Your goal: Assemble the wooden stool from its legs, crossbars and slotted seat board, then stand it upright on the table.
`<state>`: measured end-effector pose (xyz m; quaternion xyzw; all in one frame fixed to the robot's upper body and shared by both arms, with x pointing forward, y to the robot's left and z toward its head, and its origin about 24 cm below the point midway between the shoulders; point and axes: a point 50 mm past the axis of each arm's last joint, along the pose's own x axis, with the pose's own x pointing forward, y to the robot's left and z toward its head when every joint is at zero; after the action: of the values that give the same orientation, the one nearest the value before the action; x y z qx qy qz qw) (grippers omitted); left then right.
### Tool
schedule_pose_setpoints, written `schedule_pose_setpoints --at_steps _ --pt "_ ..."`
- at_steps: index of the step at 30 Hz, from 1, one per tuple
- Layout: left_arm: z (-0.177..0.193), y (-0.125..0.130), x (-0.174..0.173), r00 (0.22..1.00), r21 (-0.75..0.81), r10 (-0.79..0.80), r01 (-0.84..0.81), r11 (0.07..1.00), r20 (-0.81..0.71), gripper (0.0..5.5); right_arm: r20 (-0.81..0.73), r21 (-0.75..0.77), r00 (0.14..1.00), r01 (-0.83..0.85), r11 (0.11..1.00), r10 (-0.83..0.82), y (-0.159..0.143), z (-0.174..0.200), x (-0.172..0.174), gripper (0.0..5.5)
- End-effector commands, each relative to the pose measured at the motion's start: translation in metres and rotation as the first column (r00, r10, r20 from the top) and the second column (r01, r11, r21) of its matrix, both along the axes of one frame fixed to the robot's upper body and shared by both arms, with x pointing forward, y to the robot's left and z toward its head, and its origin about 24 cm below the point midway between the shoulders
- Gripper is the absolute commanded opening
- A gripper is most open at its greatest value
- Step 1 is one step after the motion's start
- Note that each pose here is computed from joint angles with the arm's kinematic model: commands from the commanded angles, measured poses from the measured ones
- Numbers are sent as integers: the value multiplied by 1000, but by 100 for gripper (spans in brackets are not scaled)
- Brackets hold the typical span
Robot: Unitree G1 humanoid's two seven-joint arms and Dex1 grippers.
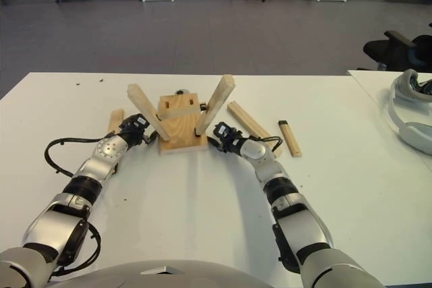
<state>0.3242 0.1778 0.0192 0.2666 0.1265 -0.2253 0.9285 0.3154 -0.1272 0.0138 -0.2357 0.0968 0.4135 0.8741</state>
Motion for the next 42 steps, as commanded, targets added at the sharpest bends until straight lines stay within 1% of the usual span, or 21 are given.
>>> schedule_pose_setpoints --at_steps 1,4,8,11,13,15,16,17,18,20,21,22,23,25,26,28,30,32,35,39,42 --pt "-17 -2 -43 983 -89 -125 113 990 -134 404 -75 9 986 -149 989 149 7 -7 -25 243" --pt "-6 -4 -65 973 -143 -177 155 977 -150 404 -64 2 991 -116 993 116 -14 4 -37 243" --pt "6 -5 -79 976 -157 -159 135 978 -150 404 -35 -5 999 -38 999 38 -39 22 -48 243" --pt "21 19 -77 992 -75 -65 57 996 -109 404 -21 29 999 30 999 -29 -54 37 -58 243" --pt "42 52 -73 998 20 42 -41 999 -47 404 -18 100 992 125 987 -124 -70 49 -64 243" --pt "86 78 -69 992 129 103 -112 985 71 404 0 226 958 280 933 -288 -95 66 -65 243" --pt "112 81 -66 985 143 104 -124 982 134 404 3 303 938 330 894 -347 -103 75 -65 243" --pt "149 74 -59 975 89 77 -97 991 208 404 11 402 919 357 843 -394 -107 89 -65 243" --pt "189 60 -53 960 31 13 -22 999 281 404 23 504 905 357 786 -426 -108 105 -63 243" --pt "255 26 -48 924 -47 -155 183 982 350 404 37 670 897 305 677 -441 -104 136 -63 243" --pt "279 10 -48 906 -77 -242 284 956 348 404 44 727 902 265 633 -429 -100 150 -65 243" --pt "297 -10 -48 886 -100 -351 396 913 302 404 53 772 912 221 595 -407 -95 163 -67 243" --pt "307 -32 -47 856 -123 -476 504 855 201 404 64 803 920 182 567 -386 -90 175 -70 243" --pt "309 -65 -48 788 -131 -615 607 784 -29 404 78 828 933 136 545 -351 -81 187 -76 243" --pt "304 -80 -47 754 -129 -641 628 767 -141 404 77 836 937 125 534 -340 -75 189 -79 243" --pt "292 -101 -46 716 -107 -620 623 775 -320 404 72 855 949 101 508 -308 -62 192 -86 243" --pt "283 -117 -49 659 -75 -619 656 751 -427 404 53 870 952 104 483 -302 -55 192 -94 243" --pt "274 -133 -48 622 -70 -611 671 739 -490 404 33 876 956 112 468 -290 -47 190 -98 243" --pt "255 -147 -52 576 -39 -603 704 709 -552 404 6 870 957 139 474 -291 -36 184 -96 243" --pt "229 -141 -32 569 28 -582 729 684 -581 404 -37 831 943 212 514 -330 -32 171 -88 243" --pt "219 -136 -24 564 67 -568 743 666 -600 404 -42 808 944 224 544 -326 -28 165 -90 243"
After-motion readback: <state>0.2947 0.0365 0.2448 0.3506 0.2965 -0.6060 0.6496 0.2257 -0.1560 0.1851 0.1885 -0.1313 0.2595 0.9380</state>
